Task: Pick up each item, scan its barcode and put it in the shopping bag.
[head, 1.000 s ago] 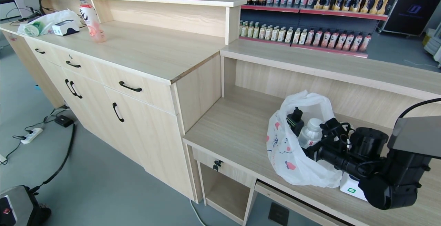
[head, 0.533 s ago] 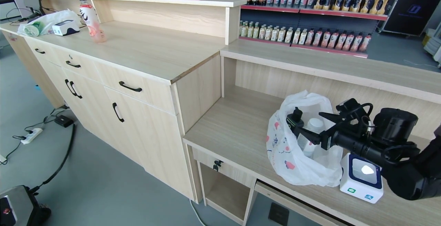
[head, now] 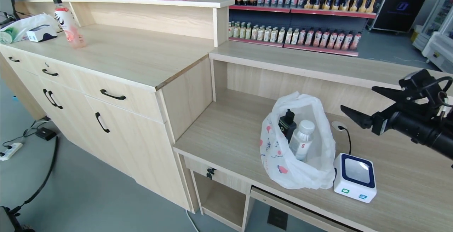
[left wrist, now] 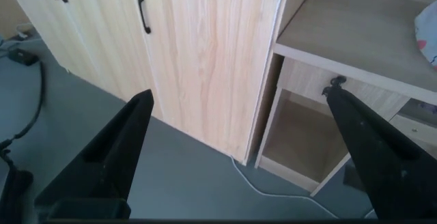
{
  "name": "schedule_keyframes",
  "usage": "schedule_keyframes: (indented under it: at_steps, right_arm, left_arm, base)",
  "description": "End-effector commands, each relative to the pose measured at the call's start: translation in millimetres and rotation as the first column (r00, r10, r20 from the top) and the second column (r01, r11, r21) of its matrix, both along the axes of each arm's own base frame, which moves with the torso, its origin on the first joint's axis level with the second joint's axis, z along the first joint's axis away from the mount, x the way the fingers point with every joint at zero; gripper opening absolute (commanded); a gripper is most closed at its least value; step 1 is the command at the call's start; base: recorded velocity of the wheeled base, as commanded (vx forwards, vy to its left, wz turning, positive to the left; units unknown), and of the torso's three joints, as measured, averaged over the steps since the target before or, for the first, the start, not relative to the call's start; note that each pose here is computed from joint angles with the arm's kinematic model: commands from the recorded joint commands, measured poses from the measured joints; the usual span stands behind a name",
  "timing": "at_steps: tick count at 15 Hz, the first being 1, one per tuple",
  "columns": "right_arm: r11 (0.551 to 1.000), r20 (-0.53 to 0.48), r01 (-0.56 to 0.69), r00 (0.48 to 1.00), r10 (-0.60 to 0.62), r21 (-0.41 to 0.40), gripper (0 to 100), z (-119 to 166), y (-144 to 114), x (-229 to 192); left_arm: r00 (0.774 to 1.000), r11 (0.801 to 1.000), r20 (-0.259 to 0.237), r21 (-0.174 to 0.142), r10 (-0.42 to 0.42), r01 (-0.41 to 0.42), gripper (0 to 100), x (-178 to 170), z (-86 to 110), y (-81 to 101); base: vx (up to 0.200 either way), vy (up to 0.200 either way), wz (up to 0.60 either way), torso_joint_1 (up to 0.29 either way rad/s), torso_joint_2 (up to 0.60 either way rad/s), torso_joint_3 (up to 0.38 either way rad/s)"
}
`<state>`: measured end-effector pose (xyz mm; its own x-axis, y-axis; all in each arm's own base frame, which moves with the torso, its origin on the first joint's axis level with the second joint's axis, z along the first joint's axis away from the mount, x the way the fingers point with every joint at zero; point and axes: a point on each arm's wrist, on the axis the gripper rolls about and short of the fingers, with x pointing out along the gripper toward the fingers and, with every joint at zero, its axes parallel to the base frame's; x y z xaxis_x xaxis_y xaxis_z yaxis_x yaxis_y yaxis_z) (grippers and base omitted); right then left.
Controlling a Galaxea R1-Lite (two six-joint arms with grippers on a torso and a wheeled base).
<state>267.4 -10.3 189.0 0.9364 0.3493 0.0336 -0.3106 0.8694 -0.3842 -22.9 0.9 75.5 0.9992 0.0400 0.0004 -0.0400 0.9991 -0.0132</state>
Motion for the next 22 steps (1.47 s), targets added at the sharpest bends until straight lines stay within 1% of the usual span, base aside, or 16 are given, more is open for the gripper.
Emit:
schedule_keyframes:
  at_steps: [1,2,3,4,5,7,9,11,12,14,16,17,18,19,21,22]
  right_arm:
    - [0.993,0.101,0.117,0.988,-0.116,-0.001,100,54.5,-16.3,-32.3]
    - [0.979,0.034,0.201,0.979,-0.201,0.021,100,64.3,-22.1,-42.3]
    - [0.969,-0.003,0.242,0.970,-0.242,0.039,100,69.2,-25.1,-48.3]
    - [0.942,-0.075,0.329,0.943,-0.323,0.071,100,81.3,-32.2,-62.6]
    - [0.927,-0.115,0.365,0.928,-0.354,0.085,100,88.6,-33.7,-74.8]
    - [0.910,-0.147,0.403,0.910,-0.388,0.094,100,94.7,-33.7,-100.4]
    - [0.909,-0.178,0.406,0.905,-0.386,0.098,100,85.1,-22.6,-137.7]
    - [0.912,-0.196,0.399,0.905,-0.377,0.092,100,62.0,-12.6,-167.4]
    - [0.919,-0.221,0.381,0.909,-0.354,0.096,100,40.5,-7.0,-181.0]
    - [0.915,-0.253,0.380,0.906,-0.338,0.135,100,-11.1,0.8,-207.3]
    - [0.922,-0.236,0.354,0.920,-0.312,0.158,100,-76.4,9.5,-239.2]
    - [0.923,-0.264,0.346,0.918,-0.295,0.171,100,-88.5,12.8,-254.2]
    - [0.893,-0.332,0.422,0.874,-0.355,0.157,100,-106.4,13.6,-268.2]
    - [0.876,-0.266,0.439,0.885,-0.384,0.198,100,-107.1,13.2,-275.2]
    - [0.889,-0.177,0.384,0.921,-0.349,0.250,100,-107.3,13.3,-282.9]
    - [0.885,-0.195,0.392,0.916,-0.350,0.252,100,-108.3,12.9,-282.4]
  left_arm:
    - [1.000,1.000,0.000,-0.001,0.000,0.000,100,0.0,0.0,0.0]
    - [1.000,1.000,0.000,-0.001,0.000,0.000,100,0.0,0.0,0.0]
    - [1.000,1.000,0.000,-0.001,0.001,-0.001,100,0.0,0.0,0.0]
    - [1.000,1.000,0.000,-0.001,0.000,0.000,100,0.0,0.0,0.0]
    - [1.000,1.000,0.000,-0.001,0.000,0.000,100,0.0,0.0,0.0]
    - [1.000,1.000,0.000,-0.001,0.000,0.000,100,0.0,0.0,0.0]
    - [1.000,1.000,0.000,-0.001,0.001,-0.001,100,0.0,0.0,0.0]
    - [1.000,1.000,0.000,-0.001,0.000,0.000,100,0.0,0.0,0.0]
    - [1.000,1.000,0.000,-0.001,0.001,-0.001,100,0.0,0.0,0.0]
    - [1.000,1.000,0.000,-0.001,0.000,0.000,100,0.0,0.0,0.0]
    - [1.000,1.000,0.000,-0.001,0.000,0.000,100,0.0,0.0,0.0]
    - [1.000,1.000,0.000,-0.001,0.001,-0.001,100,0.0,0.0,0.0]
    - [1.000,1.000,0.000,-0.001,0.000,0.000,100,0.0,0.0,0.0]
    - [1.000,1.000,0.000,-0.001,0.001,-0.001,100,0.0,0.0,0.0]
    - [1.000,1.000,0.000,-0.001,0.000,0.000,100,0.0,0.0,0.0]
    - [1.000,1.000,0.000,-0.001,0.000,0.000,100,0.0,0.0,0.0]
  base:
    - [0.000,0.000,-0.60,0.002,0.00,0.002]
    - [0.000,0.000,-0.60,0.002,0.00,0.002]
    - [0.000,0.000,-0.60,-0.002,0.00,0.002]
    - [0.000,0.000,-0.60,0.007,0.00,0.007]
    - [0.000,0.000,-0.60,-0.002,0.01,0.007]
    - [0.000,0.000,-0.60,0.005,0.00,0.000]
    - [0.000,0.000,-0.60,0.002,0.00,0.005]
    - [0.000,0.000,-0.60,0.000,0.00,0.000]
    - [0.000,0.000,-0.60,0.002,0.00,0.002]
    - [0.000,0.000,0.00,0.000,0.00,0.000]
    - [0.000,0.000,0.00,0.000,0.00,0.000]
    - [0.000,0.000,0.00,0.000,0.00,0.000]
    - [0.000,0.000,0.00,0.000,0.00,0.000]
    - [0.000,0.000,0.00,0.000,0.00,0.000]
    - [0.000,0.000,0.00,0.000,0.00,0.000]
    - [0.000,0.000,0.00,0.000,0.00,0.000]
